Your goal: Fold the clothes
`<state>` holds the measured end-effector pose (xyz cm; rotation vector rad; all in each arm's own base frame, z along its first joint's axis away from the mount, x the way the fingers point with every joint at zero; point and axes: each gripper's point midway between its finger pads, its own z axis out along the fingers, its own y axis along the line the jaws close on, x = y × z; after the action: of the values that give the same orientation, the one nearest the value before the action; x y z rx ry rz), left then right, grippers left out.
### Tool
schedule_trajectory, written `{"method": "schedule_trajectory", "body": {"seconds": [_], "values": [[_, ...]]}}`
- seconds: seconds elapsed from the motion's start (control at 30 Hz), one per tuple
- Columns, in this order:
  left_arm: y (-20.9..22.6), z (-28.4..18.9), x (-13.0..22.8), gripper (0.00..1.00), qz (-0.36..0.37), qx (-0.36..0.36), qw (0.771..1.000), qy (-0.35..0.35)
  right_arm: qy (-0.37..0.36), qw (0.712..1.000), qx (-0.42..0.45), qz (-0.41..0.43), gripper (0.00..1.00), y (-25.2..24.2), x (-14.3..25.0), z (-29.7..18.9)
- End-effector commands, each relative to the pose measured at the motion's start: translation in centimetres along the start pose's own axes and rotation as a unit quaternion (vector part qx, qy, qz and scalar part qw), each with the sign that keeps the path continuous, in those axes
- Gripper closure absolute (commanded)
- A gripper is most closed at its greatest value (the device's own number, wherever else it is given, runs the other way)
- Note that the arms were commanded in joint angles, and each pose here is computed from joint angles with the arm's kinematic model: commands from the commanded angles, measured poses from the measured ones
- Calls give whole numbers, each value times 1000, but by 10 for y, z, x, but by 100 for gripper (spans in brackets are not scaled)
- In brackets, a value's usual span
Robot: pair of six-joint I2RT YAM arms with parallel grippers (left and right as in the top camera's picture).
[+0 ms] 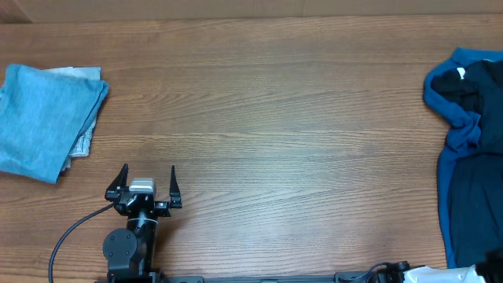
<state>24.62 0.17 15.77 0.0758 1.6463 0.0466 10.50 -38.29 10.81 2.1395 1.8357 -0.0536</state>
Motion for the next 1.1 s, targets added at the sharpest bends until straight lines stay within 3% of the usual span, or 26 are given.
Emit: {"method": "schedule_trajectory", "body": {"seconds": [0.0, 0.2, 0.37, 0.53, 0.63, 0.73, 1.07], "values": [[-2, 0, 1, 0, 8, 2, 1000, -3, -8, 999, -12, -43, 10, 6, -12, 10], [-2, 0, 1, 0, 8, 2, 1000, -3, -57, 995, -26, -77, 6, 14, -40, 22], [-2, 0, 1, 0, 8, 2, 1000, -3, -48, 995, -9, -86, 7, 6, -41, 47], [-2, 0, 1, 0, 8, 2, 1000, -3, -34, 996, 18, -82, 14, -6, -40, 75], [-2, 0, 1, 0, 8, 2, 1000, -3, -30, 996, 18, -82, 23, -6, -39, 81], [-2, 0, 1, 0, 8, 2, 1000, -3, -29, 996, 18, -80, 10, -7, -38, 81], [-2, 0, 1, 0, 8, 2, 1000, -3, -4, 997, 71, 1, 10, -29, -23, 80]]}}
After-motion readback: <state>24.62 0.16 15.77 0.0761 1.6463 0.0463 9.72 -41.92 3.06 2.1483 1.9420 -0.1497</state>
